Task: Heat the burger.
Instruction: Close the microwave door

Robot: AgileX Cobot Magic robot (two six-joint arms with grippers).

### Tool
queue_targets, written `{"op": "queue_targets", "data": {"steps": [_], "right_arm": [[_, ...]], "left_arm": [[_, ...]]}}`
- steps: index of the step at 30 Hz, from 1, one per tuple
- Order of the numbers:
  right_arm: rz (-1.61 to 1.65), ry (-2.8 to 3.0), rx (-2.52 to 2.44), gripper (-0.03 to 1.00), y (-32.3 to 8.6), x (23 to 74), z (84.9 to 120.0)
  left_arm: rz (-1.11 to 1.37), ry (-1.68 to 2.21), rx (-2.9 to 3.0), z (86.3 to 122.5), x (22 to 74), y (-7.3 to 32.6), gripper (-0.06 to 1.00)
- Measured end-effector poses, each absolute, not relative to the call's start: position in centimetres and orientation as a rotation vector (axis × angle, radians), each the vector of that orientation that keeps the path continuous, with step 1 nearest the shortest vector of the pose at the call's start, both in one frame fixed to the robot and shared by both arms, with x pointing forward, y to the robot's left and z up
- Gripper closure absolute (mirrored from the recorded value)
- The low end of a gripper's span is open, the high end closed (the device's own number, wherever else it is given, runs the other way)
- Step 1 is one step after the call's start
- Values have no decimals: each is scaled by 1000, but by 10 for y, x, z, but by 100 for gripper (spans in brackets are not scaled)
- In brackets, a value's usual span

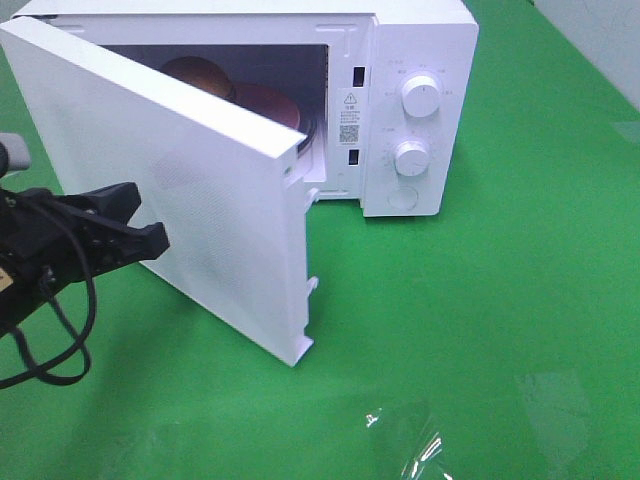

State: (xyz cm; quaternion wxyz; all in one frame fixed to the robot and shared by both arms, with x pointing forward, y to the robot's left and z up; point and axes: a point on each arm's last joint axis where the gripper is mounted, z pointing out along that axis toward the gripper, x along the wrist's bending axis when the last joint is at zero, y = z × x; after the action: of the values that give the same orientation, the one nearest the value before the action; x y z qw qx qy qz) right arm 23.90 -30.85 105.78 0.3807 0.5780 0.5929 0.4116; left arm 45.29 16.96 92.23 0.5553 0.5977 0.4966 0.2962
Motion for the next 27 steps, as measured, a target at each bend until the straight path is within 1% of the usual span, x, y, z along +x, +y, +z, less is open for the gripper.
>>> {"op": "queue_targets", "data": {"steps": [1, 2, 3, 6, 8, 9, 10, 17, 27], "right_arm": [[1051, 1514, 1475, 25, -308, 239, 1058], [1051, 1514, 1475, 25, -308, 239, 1058], [1051, 1514, 1475, 25, -308, 239, 1058], [1051, 1514, 1475, 25, -308, 239, 1058], [1051, 1514, 1475, 25, -308, 239, 1058], [1051, 1514, 1475, 25, -308, 239, 1058], [1051, 1514, 1475, 25, -308, 239, 1058], [1051, 1514, 1475, 25, -308, 239, 1058], [1051, 1514, 1475, 25, -308, 239, 1058]], "left_arm": [[703, 1160, 1409, 923, 457, 161, 94], [703, 1160, 1409, 923, 457, 161, 94], [700, 1142, 1405, 926, 462, 150, 94], [698, 1134, 1407, 927, 463, 145, 94], [690, 1120, 1431, 934, 474, 124, 94], [690, 1120, 1431, 934, 474, 124, 94], [695, 1109, 1446, 938, 480, 116, 94], [751, 1100, 1433, 960, 504, 94, 94], [729, 1110, 1433, 965, 532, 66, 94]]}}
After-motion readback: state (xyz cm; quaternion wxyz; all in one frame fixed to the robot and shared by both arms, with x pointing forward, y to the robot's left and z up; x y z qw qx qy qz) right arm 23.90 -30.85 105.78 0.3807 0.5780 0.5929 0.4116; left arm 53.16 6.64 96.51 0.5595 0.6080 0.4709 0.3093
